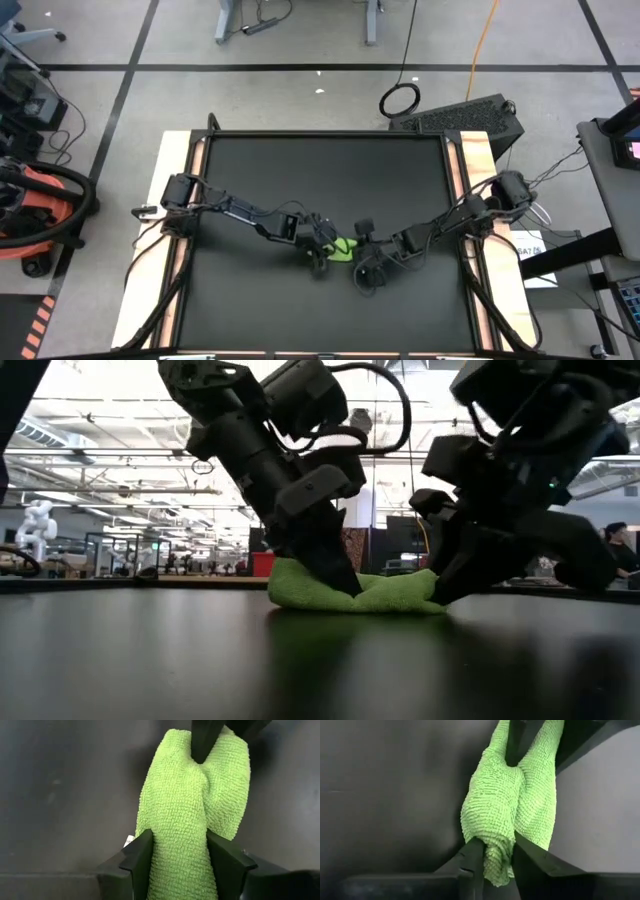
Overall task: Roll towel into tight, uniform cylinder
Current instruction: Roll the green towel
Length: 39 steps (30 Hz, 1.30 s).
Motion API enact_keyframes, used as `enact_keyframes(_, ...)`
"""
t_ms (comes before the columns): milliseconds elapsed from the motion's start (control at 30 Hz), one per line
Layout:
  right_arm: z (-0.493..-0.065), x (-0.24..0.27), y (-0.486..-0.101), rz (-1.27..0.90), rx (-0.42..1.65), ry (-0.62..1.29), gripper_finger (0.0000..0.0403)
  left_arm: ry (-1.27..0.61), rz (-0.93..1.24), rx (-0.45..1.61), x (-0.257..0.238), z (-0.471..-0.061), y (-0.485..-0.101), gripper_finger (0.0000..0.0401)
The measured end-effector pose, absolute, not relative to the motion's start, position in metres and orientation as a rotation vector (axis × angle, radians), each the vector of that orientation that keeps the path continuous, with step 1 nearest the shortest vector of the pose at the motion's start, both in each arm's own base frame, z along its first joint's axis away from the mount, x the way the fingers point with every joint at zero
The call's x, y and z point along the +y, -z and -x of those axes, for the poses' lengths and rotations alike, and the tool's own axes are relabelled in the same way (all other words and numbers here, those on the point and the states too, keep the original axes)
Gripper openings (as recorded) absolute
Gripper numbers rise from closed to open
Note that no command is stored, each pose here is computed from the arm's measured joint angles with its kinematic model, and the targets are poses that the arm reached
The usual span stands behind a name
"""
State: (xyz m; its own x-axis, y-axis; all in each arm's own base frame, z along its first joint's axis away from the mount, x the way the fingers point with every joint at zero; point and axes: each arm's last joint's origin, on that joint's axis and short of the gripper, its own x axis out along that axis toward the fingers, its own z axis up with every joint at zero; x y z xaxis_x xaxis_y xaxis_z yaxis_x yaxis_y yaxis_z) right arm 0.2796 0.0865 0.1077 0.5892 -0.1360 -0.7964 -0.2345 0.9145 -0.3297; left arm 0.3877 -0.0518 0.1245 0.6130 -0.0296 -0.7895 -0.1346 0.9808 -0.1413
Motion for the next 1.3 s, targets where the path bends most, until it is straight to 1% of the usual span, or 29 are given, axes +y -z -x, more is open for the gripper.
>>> enact_keyframes(233, -0.281, 0.077, -0.113, 0.411, 0.945, -0.044, 0.0108, -0.077, 0.206, 0.914, -0.044, -0.388, -0.124, 0.0167)
enact_keyframes(367, -0.279, 0.077, -0.122, 0.402, 0.921, -0.055, 0.0122, -0.038, 0.16, 0.898, -0.047, -0.386, -0.134, 0.0167)
enact_keyframes(633, -0.267, 0.076, -0.167, 0.288, 0.795, -0.088, 0.0162, 0.051, 0.051, 0.812, -0.054, -0.373, -0.181, 0.0166)
enact_keyframes(767, -0.256, 0.073, -0.194, 0.244, 0.733, -0.09, 0.0183, 0.072, -0.014, 0.795, -0.052, -0.36, -0.207, 0.0166)
enact_keyframes(867, -0.244, 0.069, -0.208, 0.223, 0.728, -0.08, 0.0194, 0.08, -0.032, 0.782, -0.051, -0.354, -0.218, 0.0166)
enact_keyframes(967, -0.234, 0.066, -0.216, 0.184, 0.744, -0.063, 0.0198, 0.098, -0.03, 0.795, -0.053, -0.349, -0.217, 0.0166)
enact_keyframes(1067, -0.228, 0.068, -0.216, 0.144, 0.781, -0.075, 0.0198, 0.116, -0.036, 0.806, -0.059, -0.346, -0.213, 0.0166)
enact_keyframes(1133, -0.225, 0.071, -0.214, 0.134, 0.805, -0.081, 0.0198, 0.121, -0.035, 0.816, -0.062, -0.344, -0.209, 0.0166)
enact_keyframes(1300, -0.226, 0.08, -0.205, 0.137, 0.788, -0.099, 0.0198, 0.131, -0.045, 0.804, -0.067, -0.341, -0.203, 0.0166)
